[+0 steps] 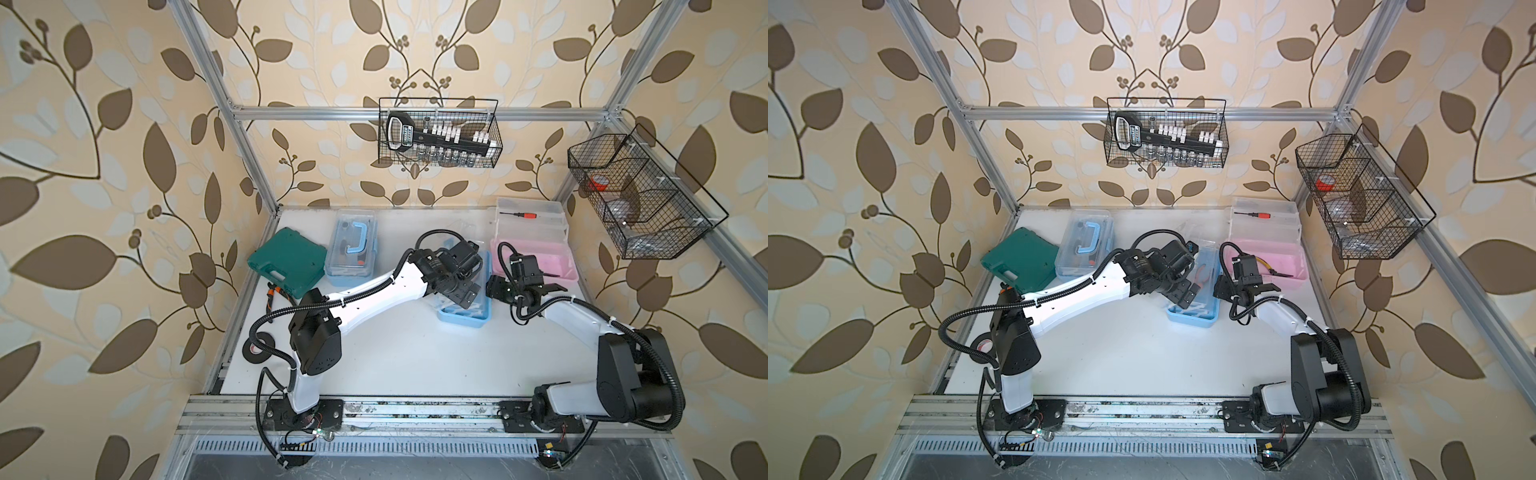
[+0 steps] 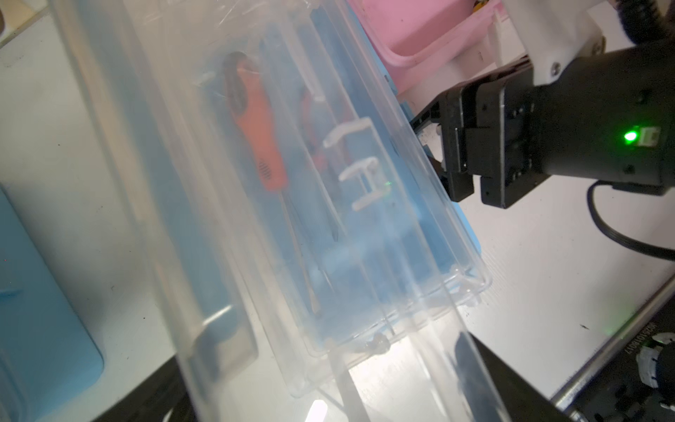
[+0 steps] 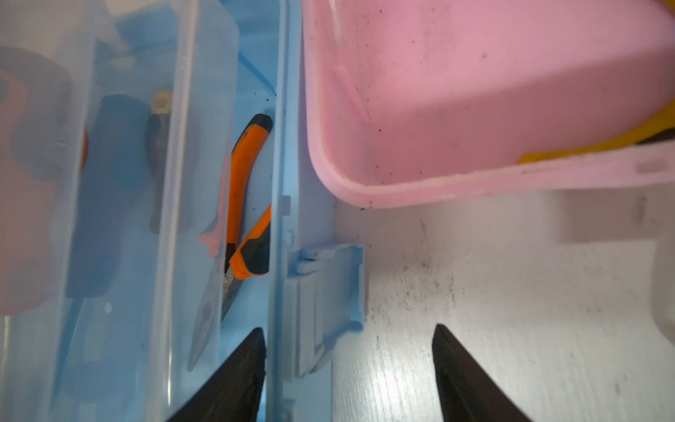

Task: Close toolboxes
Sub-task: Close the toolbox lid, then fasten the toolbox latch on the toolbox.

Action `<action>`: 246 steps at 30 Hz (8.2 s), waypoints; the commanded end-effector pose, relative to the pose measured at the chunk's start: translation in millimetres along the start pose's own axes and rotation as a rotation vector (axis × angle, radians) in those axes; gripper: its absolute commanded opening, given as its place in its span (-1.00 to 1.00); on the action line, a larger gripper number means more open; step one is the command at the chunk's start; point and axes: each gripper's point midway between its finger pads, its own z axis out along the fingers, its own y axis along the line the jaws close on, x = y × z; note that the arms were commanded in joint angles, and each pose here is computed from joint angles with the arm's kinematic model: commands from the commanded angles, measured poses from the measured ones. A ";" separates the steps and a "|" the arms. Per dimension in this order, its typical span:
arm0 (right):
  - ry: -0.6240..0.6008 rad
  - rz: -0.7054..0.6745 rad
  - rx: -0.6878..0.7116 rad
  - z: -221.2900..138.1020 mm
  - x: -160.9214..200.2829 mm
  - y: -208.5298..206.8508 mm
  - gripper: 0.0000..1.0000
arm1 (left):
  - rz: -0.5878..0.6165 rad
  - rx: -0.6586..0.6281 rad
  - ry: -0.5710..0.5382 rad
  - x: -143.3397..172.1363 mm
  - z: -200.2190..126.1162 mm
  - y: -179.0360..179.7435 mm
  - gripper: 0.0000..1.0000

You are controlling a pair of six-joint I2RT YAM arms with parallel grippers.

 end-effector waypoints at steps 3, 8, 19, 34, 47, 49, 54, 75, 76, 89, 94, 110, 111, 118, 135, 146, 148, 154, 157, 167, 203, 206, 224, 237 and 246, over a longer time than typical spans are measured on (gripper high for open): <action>0.033 0.013 -0.078 6.8 9.3 12.8 0.27 | 0.076 0.316 -0.079 -21.2 -32.7 -73.6 0.98; 0.059 0.005 -0.149 11.0 14.9 26.5 0.16 | 0.081 0.356 -0.083 -21.7 -36.1 -80.3 0.98; 0.125 -0.109 -0.364 22.1 37.1 122.5 0.12 | 0.077 0.241 -0.068 1.9 -38.1 -52.3 0.98; 0.070 -0.150 -0.306 18.7 22.7 140.4 0.26 | 0.109 0.098 -0.057 14.3 -37.8 -23.2 0.98; 0.025 -0.100 -0.217 2.9 3.6 86.9 0.35 | -0.017 0.006 -0.108 7.5 -49.6 16.9 0.98; 0.034 -0.094 -0.223 4.4 6.0 81.7 0.35 | -0.076 -0.010 -0.103 9.1 -48.4 34.3 0.98; 0.056 -0.104 -0.250 7.9 19.0 79.2 0.34 | -0.208 -0.075 -0.054 18.8 -32.5 81.2 0.98; 0.094 -0.207 -0.513 -4.6 87.8 158.6 0.26 | -0.252 -0.251 0.076 30.2 4.9 132.1 0.98; 0.094 -0.216 -0.524 -5.8 90.1 164.6 0.26 | -0.250 -0.257 0.079 31.3 4.8 133.3 0.98; -0.038 -0.286 -0.360 18.6 94.1 140.4 0.29 | -0.269 -0.246 0.144 60.4 22.5 136.6 0.98; -0.086 -0.314 -0.345 23.7 96.4 147.0 0.30 | -0.275 -0.237 0.154 65.6 26.4 134.9 0.98; -0.231 -0.238 -0.272 42.1 76.1 154.8 0.32 | -0.299 -0.205 0.180 81.7 33.5 129.6 0.98; -0.243 -0.233 -0.263 42.6 74.1 153.3 0.32 | -0.299 -0.206 0.183 82.7 34.0 129.6 0.98; -0.316 -0.224 -0.195 37.7 60.4 141.3 0.32 | -0.297 -0.209 0.190 84.7 35.7 130.6 0.98; -0.441 -0.284 -0.167 7.6 34.5 137.4 0.36 | -0.294 -0.215 0.193 87.5 36.4 131.8 0.98; -0.378 -0.387 -0.293 26.5 66.9 148.1 0.59 | -0.295 -0.202 0.186 86.3 38.0 129.8 0.98; -0.372 -0.391 -0.307 29.2 70.5 149.2 0.61 | -0.295 -0.200 0.184 86.3 38.2 129.5 0.98; -0.394 -0.374 -0.326 35.2 68.8 154.5 0.72 | -0.296 -0.193 0.186 87.4 39.9 128.3 0.98; -0.421 -0.355 -0.301 38.7 64.7 152.7 0.79 | -0.295 -0.194 0.187 87.7 39.9 128.6 0.98; -0.539 -0.295 -0.163 37.1 45.8 129.6 0.95 | -0.297 -0.197 0.187 88.3 38.0 129.1 0.98; -0.445 -0.280 -0.457 -7.8 35.1 172.2 0.90 | -0.294 -0.200 0.164 83.0 32.9 130.0 0.98; -0.411 -0.252 -0.499 -8.9 35.7 173.3 0.85 | -0.293 -0.202 0.164 83.1 31.6 130.3 0.98; -0.269 -0.147 -0.722 -13.2 40.3 198.9 -0.01 | -0.295 -0.217 0.161 83.0 25.7 132.8 0.98; -0.243 -0.067 -0.811 -19.5 27.2 206.5 -0.21 | -0.289 -0.220 0.141 74.0 21.4 133.5 0.98; -0.214 -0.054 -0.852 -20.3 29.2 213.6 -0.36 | -0.276 -0.239 0.123 64.7 12.7 139.5 0.98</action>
